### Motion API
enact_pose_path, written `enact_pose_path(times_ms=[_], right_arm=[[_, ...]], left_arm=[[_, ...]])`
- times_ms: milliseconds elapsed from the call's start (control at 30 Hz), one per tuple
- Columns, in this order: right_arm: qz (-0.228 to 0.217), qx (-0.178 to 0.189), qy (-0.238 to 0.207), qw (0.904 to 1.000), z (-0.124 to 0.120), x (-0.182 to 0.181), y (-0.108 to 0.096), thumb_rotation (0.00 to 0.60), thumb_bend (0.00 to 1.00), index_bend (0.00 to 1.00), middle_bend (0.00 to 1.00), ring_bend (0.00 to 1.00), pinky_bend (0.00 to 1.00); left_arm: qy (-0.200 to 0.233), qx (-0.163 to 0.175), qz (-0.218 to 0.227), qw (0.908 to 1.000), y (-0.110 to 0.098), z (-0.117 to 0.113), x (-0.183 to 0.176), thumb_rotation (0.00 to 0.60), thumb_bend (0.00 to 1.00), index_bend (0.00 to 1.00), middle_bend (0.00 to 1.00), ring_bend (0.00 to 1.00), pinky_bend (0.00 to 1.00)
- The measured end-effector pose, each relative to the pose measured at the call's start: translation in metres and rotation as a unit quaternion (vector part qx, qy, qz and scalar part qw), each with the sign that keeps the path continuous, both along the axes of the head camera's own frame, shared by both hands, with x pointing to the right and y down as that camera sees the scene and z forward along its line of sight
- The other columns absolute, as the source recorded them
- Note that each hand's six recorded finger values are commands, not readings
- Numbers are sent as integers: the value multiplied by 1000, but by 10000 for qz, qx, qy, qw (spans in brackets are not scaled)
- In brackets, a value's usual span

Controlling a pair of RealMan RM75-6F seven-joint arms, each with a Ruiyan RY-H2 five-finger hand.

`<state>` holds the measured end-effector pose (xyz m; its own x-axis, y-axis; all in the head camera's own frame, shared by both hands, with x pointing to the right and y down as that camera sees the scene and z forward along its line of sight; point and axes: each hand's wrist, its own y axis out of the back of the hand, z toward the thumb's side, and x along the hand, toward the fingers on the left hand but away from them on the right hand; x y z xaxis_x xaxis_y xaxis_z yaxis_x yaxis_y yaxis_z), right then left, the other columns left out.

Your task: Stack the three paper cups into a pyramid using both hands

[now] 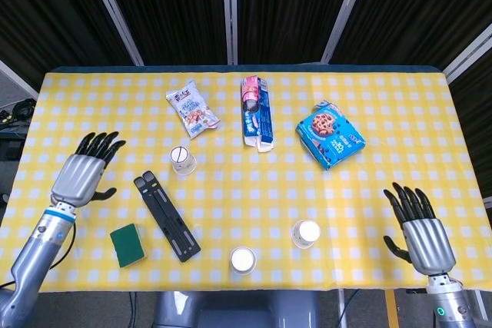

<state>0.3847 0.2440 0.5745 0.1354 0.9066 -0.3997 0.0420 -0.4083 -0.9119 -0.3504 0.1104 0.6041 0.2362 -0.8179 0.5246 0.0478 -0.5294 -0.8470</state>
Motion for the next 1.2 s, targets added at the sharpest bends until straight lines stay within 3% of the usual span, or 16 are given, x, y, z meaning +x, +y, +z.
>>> enact_pose_path(times_ms=[400,667,833,1200], right_arm=[[39,-19,-93,9999,2,3,-2,600,150,0,0,0,0],[70,-40,-159,9998,2,5,-3,600,151,0,0,0,0],[105,-38,-174,9998,2,7,-5,600,150,0,0,0,0],[193,-82,-142,9997,5,13,-7,600,151,0,0,0,0]], left_arm=[[-317,-454,425,9976,-43,27,52,600,219,180,0,0,0],[-538,-714,517,9947,-54,46,75,600,224,172,0,0,0],[-686,-823,591,9925,-60,59,91,600,285,194,0,0,0],[-868,-993,663,9890,-66,84,116,600,285,197,0,0,0]])
